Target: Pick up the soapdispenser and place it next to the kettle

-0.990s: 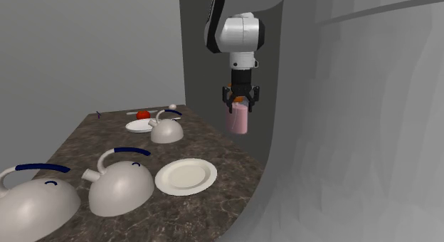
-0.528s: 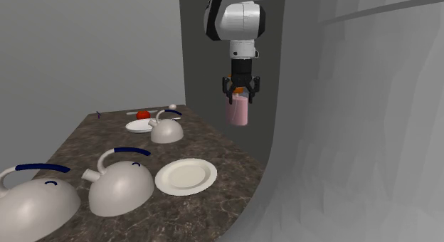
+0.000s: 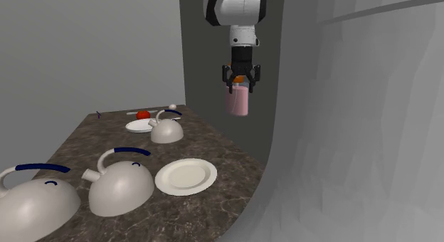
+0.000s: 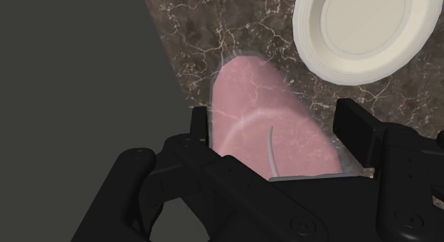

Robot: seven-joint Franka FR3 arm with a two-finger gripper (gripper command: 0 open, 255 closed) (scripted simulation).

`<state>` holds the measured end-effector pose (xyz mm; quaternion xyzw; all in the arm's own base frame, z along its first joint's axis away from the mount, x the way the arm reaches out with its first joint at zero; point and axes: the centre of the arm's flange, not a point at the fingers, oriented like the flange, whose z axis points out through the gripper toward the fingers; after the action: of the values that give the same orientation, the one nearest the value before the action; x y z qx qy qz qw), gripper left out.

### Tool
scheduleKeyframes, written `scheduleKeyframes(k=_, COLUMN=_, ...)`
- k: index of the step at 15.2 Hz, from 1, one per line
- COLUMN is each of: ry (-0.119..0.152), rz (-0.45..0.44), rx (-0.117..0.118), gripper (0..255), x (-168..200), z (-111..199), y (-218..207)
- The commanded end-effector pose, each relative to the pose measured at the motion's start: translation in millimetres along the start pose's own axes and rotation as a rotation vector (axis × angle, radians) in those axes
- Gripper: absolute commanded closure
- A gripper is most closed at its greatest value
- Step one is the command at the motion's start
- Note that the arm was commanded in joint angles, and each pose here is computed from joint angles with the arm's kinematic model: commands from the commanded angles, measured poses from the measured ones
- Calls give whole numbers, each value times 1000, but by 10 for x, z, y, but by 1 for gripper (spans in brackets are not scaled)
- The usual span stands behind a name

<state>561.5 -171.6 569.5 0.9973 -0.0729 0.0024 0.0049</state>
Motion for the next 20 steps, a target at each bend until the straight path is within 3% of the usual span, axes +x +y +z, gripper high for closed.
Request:
scheduleKeyframes(k=1, ry=0, rz=0, rx=0, gripper=255, x=-2, z=-122, y=4)
scheduleKeyframes(k=5, ry=0, rz=0, rx=0, gripper=255, x=-1, z=-318, y=5)
scheduleKeyframes(k=20, ry=0, rz=0, rx=0, gripper=255, x=-1048, z=-347, y=-1674)
